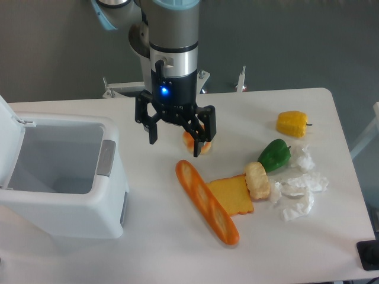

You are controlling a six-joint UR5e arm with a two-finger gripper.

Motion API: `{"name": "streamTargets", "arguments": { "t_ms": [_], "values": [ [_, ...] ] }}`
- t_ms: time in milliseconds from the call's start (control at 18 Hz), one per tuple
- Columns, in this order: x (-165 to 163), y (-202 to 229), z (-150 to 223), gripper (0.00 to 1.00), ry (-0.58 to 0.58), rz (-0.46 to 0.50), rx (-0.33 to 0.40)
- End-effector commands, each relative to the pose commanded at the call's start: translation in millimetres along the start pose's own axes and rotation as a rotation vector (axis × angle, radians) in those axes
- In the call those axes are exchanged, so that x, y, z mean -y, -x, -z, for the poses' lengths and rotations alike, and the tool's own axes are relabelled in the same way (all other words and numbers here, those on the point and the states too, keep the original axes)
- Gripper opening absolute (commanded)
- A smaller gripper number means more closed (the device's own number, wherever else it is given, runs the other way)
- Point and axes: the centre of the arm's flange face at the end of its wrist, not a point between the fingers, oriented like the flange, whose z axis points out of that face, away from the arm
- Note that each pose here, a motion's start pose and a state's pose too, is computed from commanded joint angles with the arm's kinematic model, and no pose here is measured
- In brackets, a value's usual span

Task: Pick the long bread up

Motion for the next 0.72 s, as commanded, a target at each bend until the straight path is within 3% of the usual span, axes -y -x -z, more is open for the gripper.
{"name": "streamTargets", "arguments": {
  "t_ms": [389,722],
  "values": [
    [0.3,-1.1,0.8,1.00,0.000,0.000,-0.001],
    [5.0,-4.5,-20.5,1.00,0.017,-0.008,-0.027]
  ]
}}
